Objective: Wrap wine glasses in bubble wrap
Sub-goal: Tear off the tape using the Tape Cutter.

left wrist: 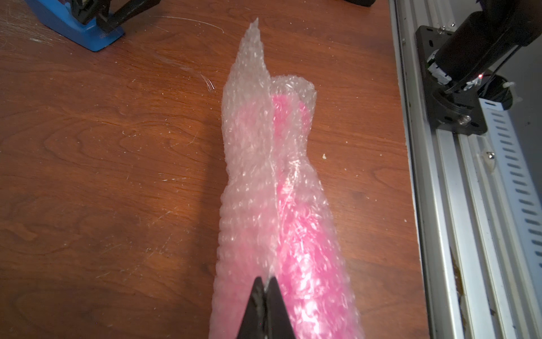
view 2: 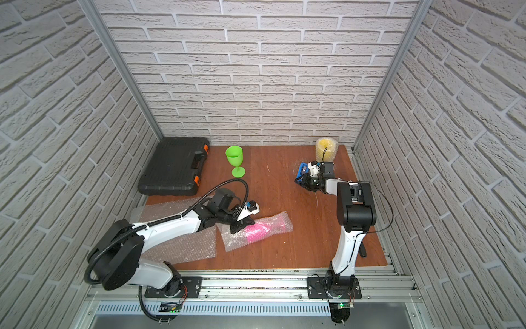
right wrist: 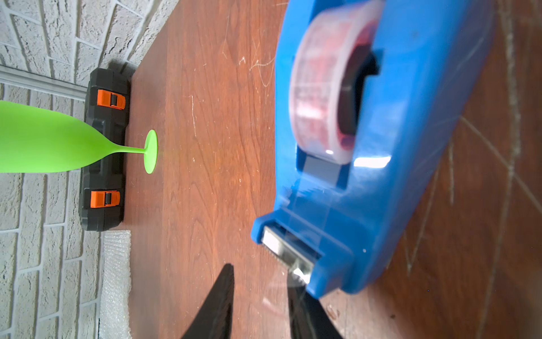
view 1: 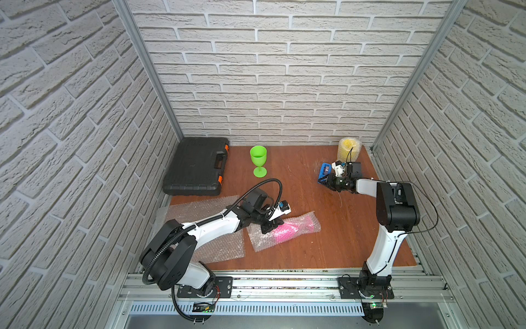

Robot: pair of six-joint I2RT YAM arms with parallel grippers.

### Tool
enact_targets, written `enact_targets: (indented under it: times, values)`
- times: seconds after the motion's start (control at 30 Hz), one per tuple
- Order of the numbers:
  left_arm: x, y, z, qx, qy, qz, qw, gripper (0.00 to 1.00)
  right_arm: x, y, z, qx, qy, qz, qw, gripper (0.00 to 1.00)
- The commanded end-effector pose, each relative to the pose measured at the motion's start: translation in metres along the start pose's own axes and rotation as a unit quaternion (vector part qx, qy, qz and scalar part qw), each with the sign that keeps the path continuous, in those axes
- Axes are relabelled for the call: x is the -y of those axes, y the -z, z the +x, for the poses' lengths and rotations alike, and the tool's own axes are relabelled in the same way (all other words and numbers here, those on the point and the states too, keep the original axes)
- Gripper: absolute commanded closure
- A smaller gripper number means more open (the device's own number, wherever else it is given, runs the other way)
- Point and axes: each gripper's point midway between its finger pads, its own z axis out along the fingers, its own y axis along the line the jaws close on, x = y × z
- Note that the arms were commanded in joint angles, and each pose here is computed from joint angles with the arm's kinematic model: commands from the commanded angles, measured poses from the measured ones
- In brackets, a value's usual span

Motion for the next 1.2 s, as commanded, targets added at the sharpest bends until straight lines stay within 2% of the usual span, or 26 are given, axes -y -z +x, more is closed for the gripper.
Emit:
enact_targets:
  times: [0.0,0.27,0.43,0.6,0.87,1.17]
  values:
    - [0.010,-0.005,0.019,-0.038,0.023,0.021,0.999,0.97,0.000,0.002,-0.003,0.008,0.003,-0.008,1.000,0.73]
    - [0.009,-0.007,0.020,-0.039,0.024,0.023,0.999,0.98,0.005,0.003,0.002,0.002,-0.004,0.003,1.000,0.81]
    - [0.009,-0.007,0.018,-0.038,0.022,0.023,0.999,0.97,0.010,0.001,0.005,-0.011,-0.015,0.016,1.000,0.97]
    - [0.009,-0.008,0.020,-0.043,0.023,0.024,0.999,0.97,0.010,-0.002,0.017,-0.051,-0.021,0.046,0.997,0.97]
    - [0.010,-0.010,0.021,-0.044,0.024,0.028,0.998,0.98,0.035,-0.003,0.043,-0.105,-0.090,0.118,0.983,0.97]
    - [0.011,-0.011,0.024,-0.051,0.027,0.032,0.998,0.98,0.050,0.012,0.049,-0.109,-0.103,0.200,0.968,0.97]
